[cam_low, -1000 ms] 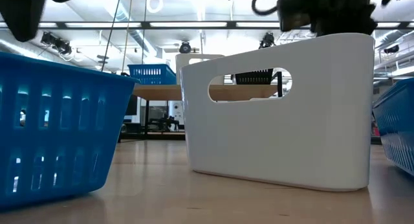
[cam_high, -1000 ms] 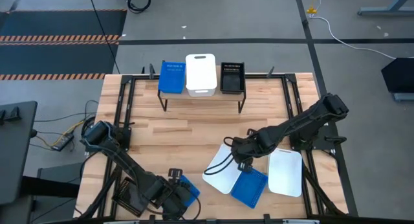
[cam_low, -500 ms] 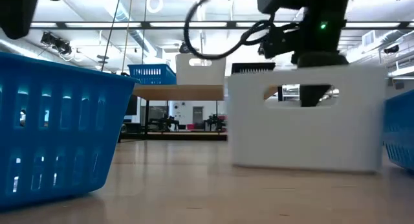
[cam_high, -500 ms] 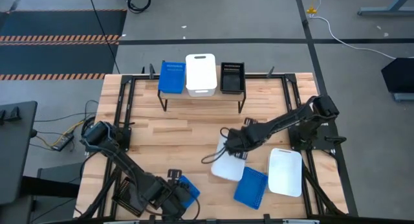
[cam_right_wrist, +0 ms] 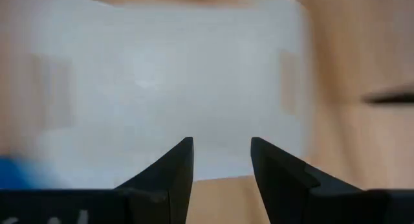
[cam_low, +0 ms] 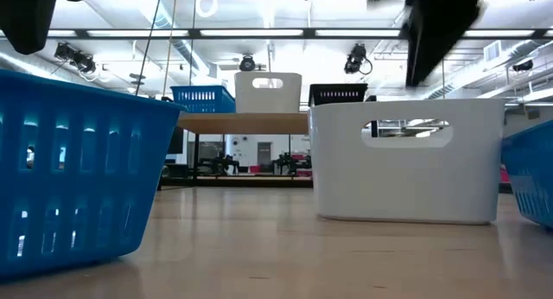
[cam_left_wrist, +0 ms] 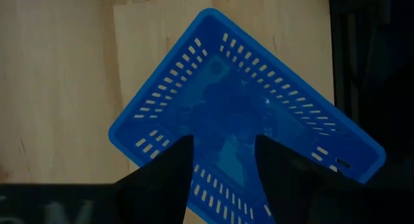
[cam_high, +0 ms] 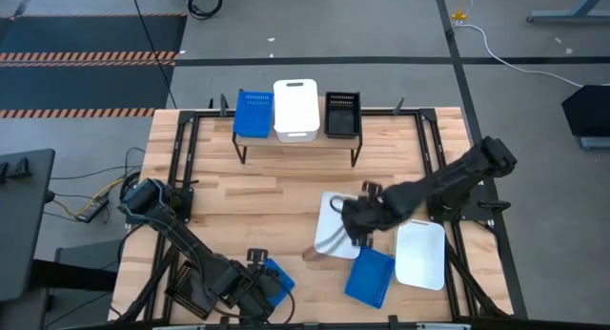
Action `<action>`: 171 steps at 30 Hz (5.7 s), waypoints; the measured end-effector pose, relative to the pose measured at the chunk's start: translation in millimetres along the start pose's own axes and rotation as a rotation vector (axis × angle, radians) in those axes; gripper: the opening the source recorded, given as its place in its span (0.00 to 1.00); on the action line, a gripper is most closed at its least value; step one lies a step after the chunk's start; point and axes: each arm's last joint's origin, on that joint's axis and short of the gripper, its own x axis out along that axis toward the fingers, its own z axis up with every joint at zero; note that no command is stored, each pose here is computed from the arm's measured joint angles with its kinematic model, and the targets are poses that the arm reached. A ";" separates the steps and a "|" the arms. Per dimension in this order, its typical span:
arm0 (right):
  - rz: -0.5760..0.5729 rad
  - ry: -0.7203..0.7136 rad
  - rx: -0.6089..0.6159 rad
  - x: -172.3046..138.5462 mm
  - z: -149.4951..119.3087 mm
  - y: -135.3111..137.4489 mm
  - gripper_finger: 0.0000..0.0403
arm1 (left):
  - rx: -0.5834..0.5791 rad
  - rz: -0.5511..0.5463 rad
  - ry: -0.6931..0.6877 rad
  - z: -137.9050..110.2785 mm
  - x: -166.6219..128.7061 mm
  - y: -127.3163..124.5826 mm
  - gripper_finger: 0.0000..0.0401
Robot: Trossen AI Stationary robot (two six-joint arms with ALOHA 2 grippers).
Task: Stack baskets on shelf by color
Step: Stack the center white bin into the white bin on the shelf, then stack the bottom left blue bin into the blue bin on the shelf
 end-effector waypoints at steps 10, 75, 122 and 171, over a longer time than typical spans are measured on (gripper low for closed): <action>0.156 -0.066 -0.139 -5.5 -16.4 82.0 0.40 | -0.030 0.000 0.000 0.1 0.2 0.0 0.43; -0.112 -0.343 -0.517 -130.5 152.7 -85.4 0.03 | -0.090 -0.002 -0.001 -0.2 0.0 -0.6 0.43; 0.084 -0.219 -0.230 -62.8 175.5 -238.4 0.26 | -0.422 0.042 -0.055 22.0 7.9 29.0 0.43; 0.365 0.006 -0.253 -18.6 145.6 -73.6 0.29 | -0.029 -0.219 0.003 -15.5 -9.9 -38.9 0.43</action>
